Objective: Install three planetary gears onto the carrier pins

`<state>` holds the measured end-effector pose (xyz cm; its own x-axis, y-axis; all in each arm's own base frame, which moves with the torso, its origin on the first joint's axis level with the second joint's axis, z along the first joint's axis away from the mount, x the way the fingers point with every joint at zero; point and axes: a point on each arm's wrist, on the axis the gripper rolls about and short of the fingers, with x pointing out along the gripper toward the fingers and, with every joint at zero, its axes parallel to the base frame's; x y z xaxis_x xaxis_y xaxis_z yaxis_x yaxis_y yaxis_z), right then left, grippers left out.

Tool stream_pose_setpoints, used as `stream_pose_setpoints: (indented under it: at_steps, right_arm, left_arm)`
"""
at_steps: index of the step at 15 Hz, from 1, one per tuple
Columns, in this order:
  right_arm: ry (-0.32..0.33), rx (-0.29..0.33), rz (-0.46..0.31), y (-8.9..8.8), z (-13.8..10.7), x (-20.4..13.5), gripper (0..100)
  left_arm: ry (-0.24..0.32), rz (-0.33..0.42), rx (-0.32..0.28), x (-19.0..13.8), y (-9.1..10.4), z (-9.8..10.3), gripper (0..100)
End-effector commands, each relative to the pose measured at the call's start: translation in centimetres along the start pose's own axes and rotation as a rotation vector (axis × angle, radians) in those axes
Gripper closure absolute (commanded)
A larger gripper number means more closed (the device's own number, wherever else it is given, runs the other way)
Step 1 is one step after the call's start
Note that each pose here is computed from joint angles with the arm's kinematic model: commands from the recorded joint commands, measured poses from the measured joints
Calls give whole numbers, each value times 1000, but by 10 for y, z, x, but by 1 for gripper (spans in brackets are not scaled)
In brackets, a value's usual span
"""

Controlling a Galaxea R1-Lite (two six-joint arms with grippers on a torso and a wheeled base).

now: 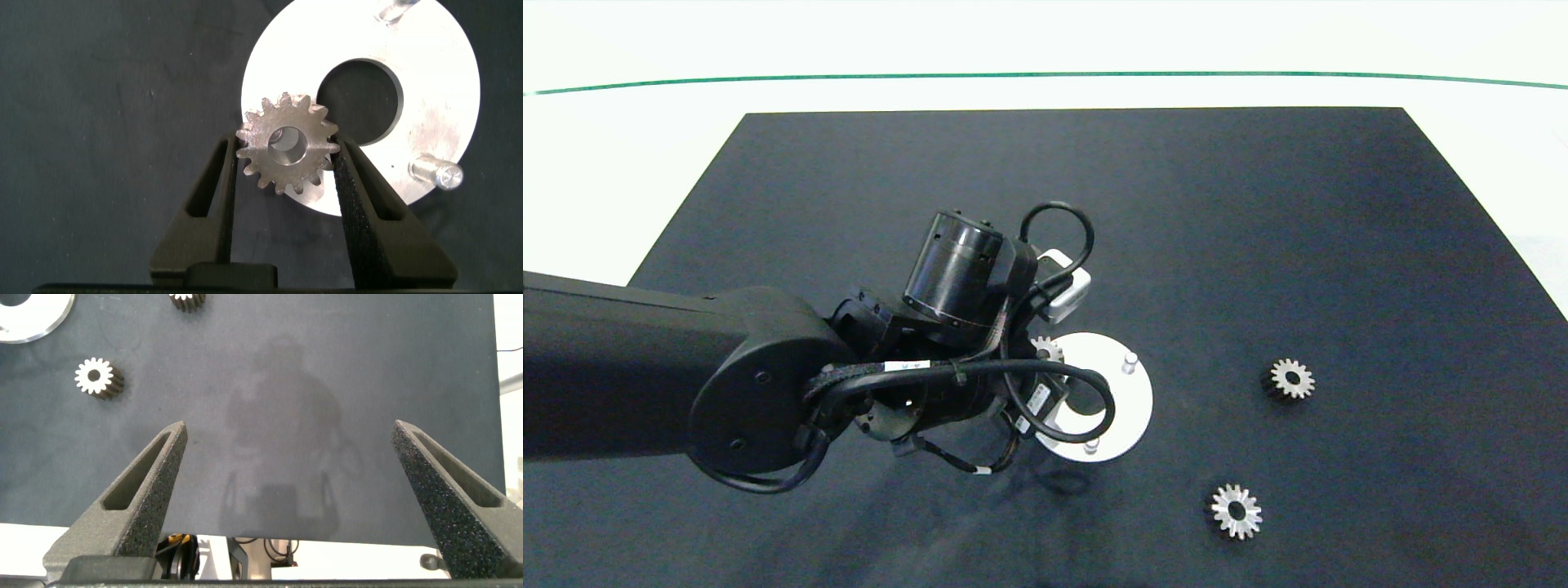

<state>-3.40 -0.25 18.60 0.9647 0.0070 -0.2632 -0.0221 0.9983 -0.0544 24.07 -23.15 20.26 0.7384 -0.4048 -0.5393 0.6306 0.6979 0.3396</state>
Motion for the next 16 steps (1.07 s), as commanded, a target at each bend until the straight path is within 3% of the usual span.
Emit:
stream_pose_setpoints:
  at_steps: [1,8,12,16]
  right_arm:
    - [5,-1,1,0,0,0,0]
    - [11,-1,4,0,0,1,0]
    - [11,-1,4,0,0,1,0]
    - [9,-1,2,0,0,1,0]
  left_arm:
    - [10,-2,4,6,-2,-1,99]
    - [0,2,1,10,-1,4,99]
    - [-36,12,-7,6,3,15,99]
    - [-27,5,-3,6,0,13,99]
